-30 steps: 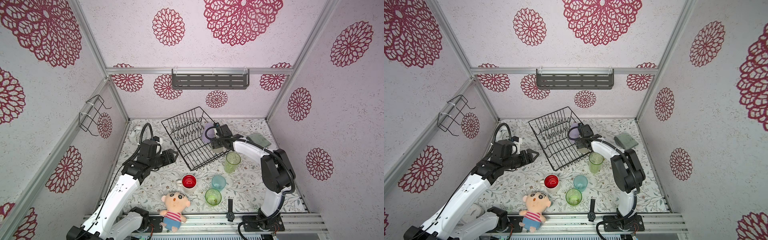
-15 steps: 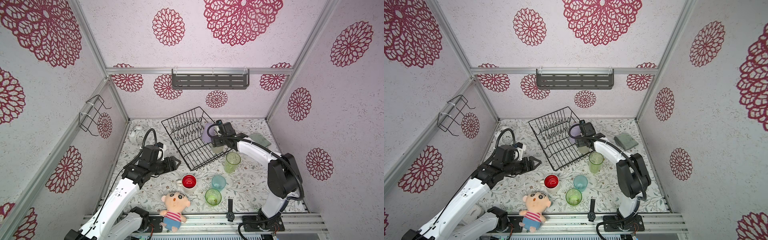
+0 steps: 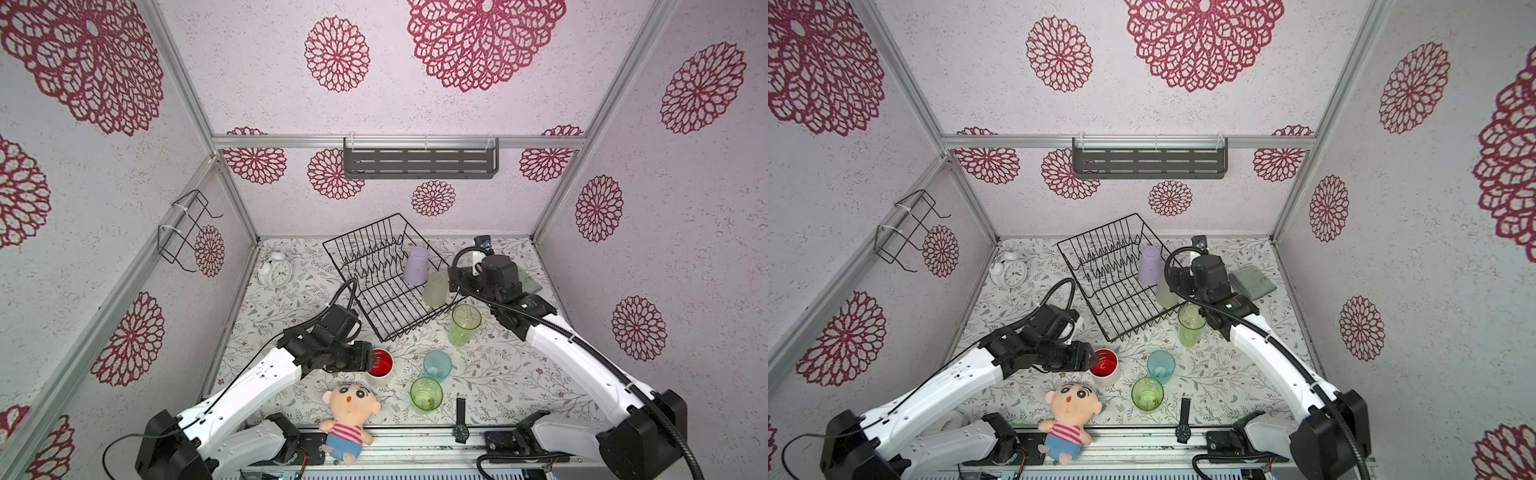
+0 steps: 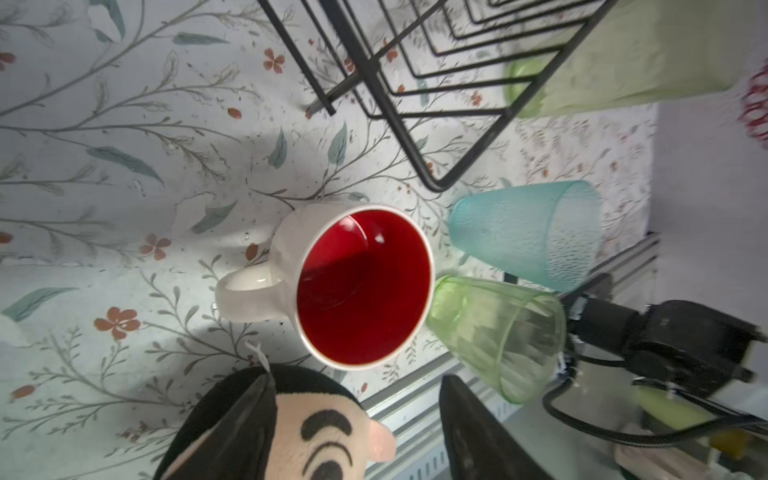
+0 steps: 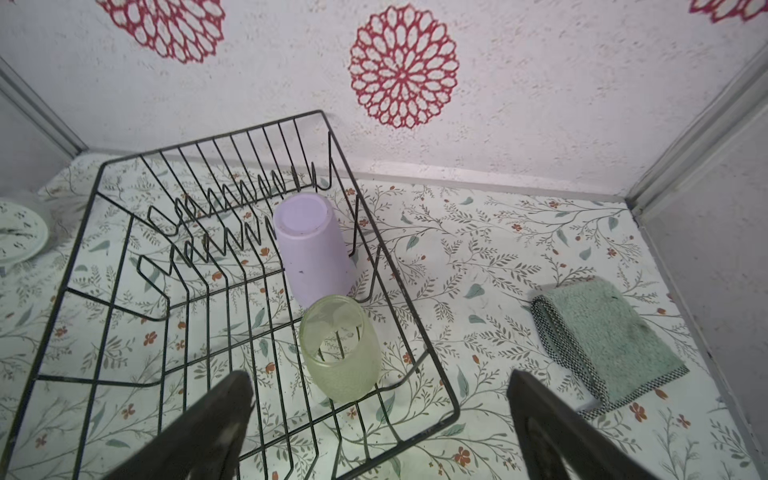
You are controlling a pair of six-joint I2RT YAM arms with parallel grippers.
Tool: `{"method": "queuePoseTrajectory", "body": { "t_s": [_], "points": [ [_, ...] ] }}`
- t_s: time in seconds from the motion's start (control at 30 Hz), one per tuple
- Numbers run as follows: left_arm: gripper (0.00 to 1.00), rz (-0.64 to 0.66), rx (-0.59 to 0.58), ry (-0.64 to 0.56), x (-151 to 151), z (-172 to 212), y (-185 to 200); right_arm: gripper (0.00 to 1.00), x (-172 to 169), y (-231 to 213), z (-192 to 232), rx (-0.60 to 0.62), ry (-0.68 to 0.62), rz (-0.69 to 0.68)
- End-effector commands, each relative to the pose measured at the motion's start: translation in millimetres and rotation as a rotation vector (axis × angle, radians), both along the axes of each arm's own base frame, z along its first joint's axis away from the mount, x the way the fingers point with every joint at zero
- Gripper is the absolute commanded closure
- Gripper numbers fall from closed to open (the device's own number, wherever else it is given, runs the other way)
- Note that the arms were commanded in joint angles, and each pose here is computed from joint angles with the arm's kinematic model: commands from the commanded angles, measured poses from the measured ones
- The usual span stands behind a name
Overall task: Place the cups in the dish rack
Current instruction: 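Release the pale green cup while the left gripper reaches to the white mug, then grasp the white mug's rim with the left gripper and lift it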
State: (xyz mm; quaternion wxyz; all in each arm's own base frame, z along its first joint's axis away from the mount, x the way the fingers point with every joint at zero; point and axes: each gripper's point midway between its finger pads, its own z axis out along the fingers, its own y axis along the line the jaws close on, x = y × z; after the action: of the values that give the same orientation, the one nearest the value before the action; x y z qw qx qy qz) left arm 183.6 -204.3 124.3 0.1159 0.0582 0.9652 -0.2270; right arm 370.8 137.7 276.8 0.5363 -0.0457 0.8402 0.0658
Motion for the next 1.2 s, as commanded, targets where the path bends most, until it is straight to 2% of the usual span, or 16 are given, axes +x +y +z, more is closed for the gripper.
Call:
{"method": "queuePoseTrajectory", "body": {
  "t_s": [0.0, 0.13, 0.43, 0.73, 0.93, 1.17],
  "points": [
    [0.36, -0.029, 0.085, -0.058, 12, 0, 0, 0.01, -3, -16, 16, 0.087, -0.051, -0.056],
    [0.39, -0.069, 0.076, -0.072, 19, -5, -10, 0.01, -10, -24, 18, 0.121, -0.046, -0.069],
    [0.45, -0.071, 0.155, -0.085, 33, -29, -8, 0.01, -22, -30, 26, 0.133, -0.062, -0.065],
    [0.50, -0.063, 0.215, -0.058, 31, -58, 0, 0.01, -29, -31, 22, 0.185, -0.058, -0.072],
    [0.60, -0.039, 0.268, -0.053, 29, -70, 13, 0.01, -33, -32, 18, 0.203, -0.058, -0.075],
    [0.78, -0.031, 0.279, -0.042, 26, -75, 17, 0.01, -34, -32, 18, 0.213, -0.059, -0.072]
  ]
}}
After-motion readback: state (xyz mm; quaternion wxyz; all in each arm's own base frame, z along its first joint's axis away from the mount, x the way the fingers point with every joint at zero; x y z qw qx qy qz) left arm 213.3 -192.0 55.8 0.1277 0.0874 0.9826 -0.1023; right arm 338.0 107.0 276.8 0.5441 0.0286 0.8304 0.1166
